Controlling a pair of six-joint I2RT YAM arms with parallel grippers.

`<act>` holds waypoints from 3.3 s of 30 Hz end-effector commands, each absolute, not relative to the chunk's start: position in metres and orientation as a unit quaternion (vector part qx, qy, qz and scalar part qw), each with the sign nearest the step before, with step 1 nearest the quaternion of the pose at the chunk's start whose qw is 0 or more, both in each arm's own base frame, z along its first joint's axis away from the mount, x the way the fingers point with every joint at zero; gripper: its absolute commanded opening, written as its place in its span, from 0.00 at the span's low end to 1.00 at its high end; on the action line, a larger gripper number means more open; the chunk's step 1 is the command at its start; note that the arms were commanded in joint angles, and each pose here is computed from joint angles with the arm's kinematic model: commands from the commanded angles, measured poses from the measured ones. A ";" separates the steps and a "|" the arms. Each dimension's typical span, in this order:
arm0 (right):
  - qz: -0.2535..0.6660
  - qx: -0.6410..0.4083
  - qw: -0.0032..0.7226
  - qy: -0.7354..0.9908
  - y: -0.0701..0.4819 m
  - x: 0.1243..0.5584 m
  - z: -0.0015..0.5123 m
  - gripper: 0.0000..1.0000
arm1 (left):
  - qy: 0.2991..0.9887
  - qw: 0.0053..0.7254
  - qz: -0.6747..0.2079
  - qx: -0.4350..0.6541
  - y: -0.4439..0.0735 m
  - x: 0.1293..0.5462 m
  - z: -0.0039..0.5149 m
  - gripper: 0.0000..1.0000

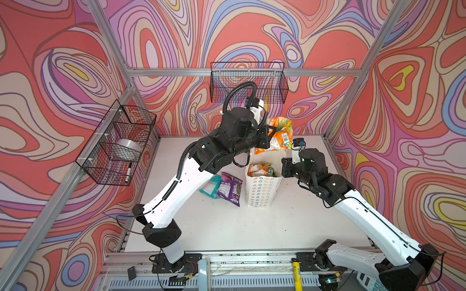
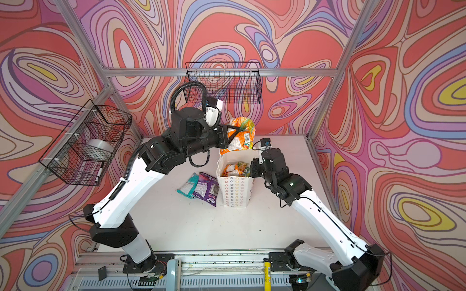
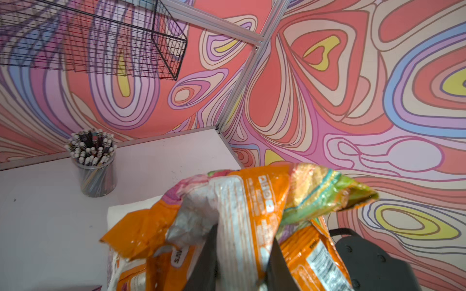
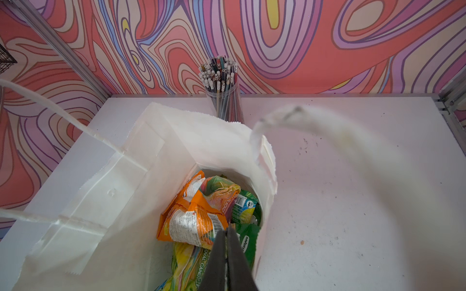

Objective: Place the snacks into the paper bag
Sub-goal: 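Lift the orange bag with the left gripper and carry it over the paper bag, then lower the orange bag into the paper bag and open the left gripper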

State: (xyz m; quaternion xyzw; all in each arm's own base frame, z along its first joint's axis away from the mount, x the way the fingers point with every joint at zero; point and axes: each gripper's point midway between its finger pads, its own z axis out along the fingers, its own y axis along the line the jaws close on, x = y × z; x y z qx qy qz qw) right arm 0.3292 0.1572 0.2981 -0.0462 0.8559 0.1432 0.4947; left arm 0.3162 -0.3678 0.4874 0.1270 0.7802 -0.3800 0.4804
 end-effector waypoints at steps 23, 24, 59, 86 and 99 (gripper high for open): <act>0.131 -0.049 0.498 0.856 0.153 0.327 0.295 0.00 | 0.854 0.359 -0.370 0.075 -0.391 0.369 0.374 0.06; 0.129 -0.048 0.497 0.856 0.153 0.327 0.295 0.00 | 0.852 0.361 -0.372 0.073 -0.389 0.368 0.374 0.06; 0.126 -0.051 0.489 0.861 0.156 0.331 0.287 0.00 | 0.913 0.366 -0.104 0.144 -0.382 0.366 0.295 0.09; 0.126 -0.051 0.489 0.862 0.156 0.332 0.287 0.00 | 0.933 0.314 -0.082 0.153 -0.388 0.345 0.243 0.22; 0.125 -0.050 0.490 0.862 0.155 0.331 0.287 0.00 | 0.924 0.337 -0.105 0.144 -0.388 0.346 0.269 0.76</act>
